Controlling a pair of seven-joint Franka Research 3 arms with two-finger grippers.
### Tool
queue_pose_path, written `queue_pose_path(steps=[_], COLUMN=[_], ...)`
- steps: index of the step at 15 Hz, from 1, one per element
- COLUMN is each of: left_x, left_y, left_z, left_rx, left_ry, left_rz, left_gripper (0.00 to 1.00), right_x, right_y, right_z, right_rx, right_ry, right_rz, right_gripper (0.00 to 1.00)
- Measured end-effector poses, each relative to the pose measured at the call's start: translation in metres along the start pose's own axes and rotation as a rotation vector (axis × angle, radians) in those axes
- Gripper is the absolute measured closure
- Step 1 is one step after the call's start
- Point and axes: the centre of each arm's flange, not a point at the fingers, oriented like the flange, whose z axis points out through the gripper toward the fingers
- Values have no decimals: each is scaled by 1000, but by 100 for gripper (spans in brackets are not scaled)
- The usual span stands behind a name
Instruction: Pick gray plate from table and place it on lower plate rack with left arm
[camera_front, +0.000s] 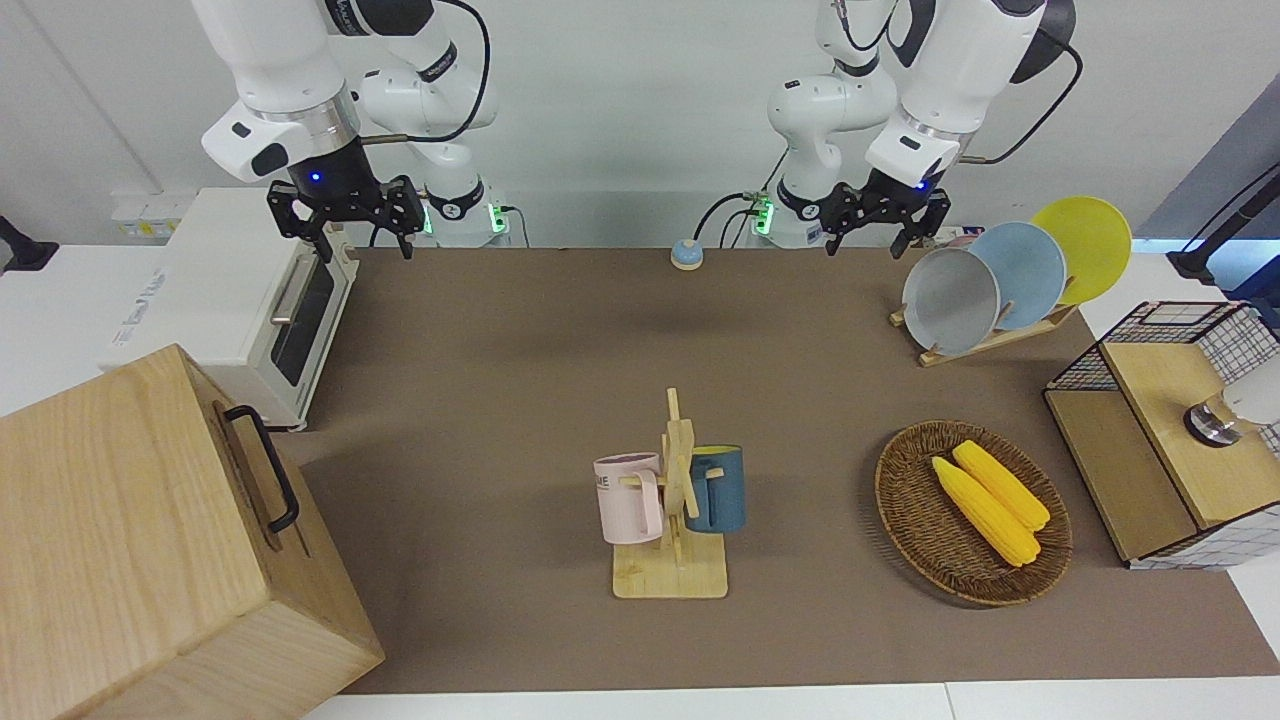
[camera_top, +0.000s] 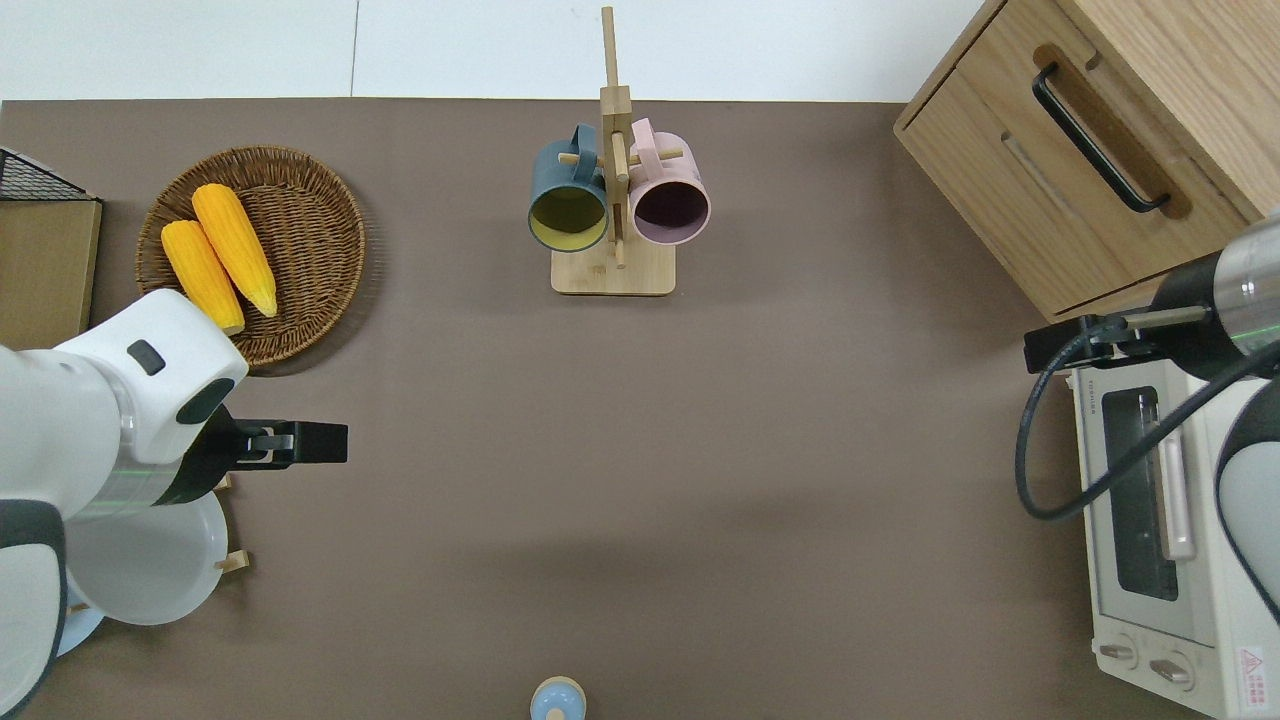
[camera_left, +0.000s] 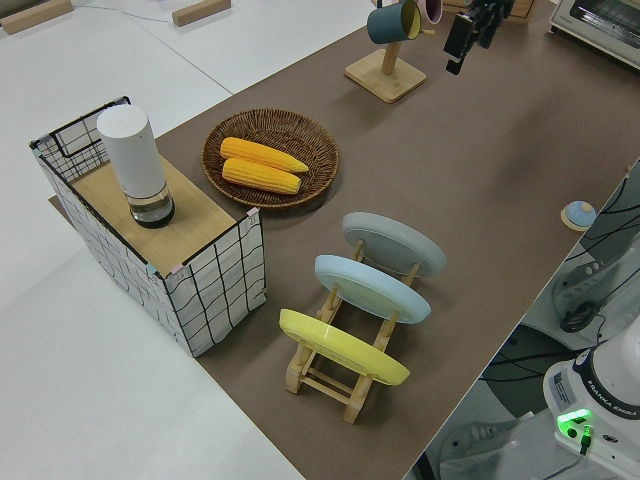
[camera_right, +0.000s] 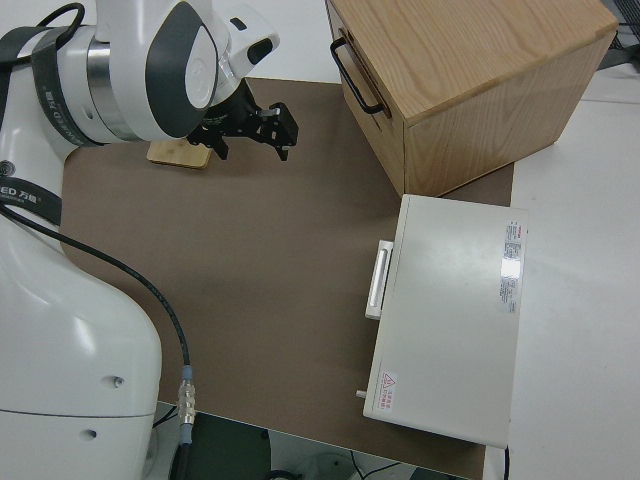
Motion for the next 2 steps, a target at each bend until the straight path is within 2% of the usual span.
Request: queue_pose_path(steps=[2], left_x=[-1], left_y=[1], left_z=[-2], left_rx=[0], left_ry=[5], left_rz=[1], left_gripper=[0], right_x=[0], right_y=[0], right_z=[0], right_rx=[0], right_ry=[0], right_rz=[0], right_gripper=[1])
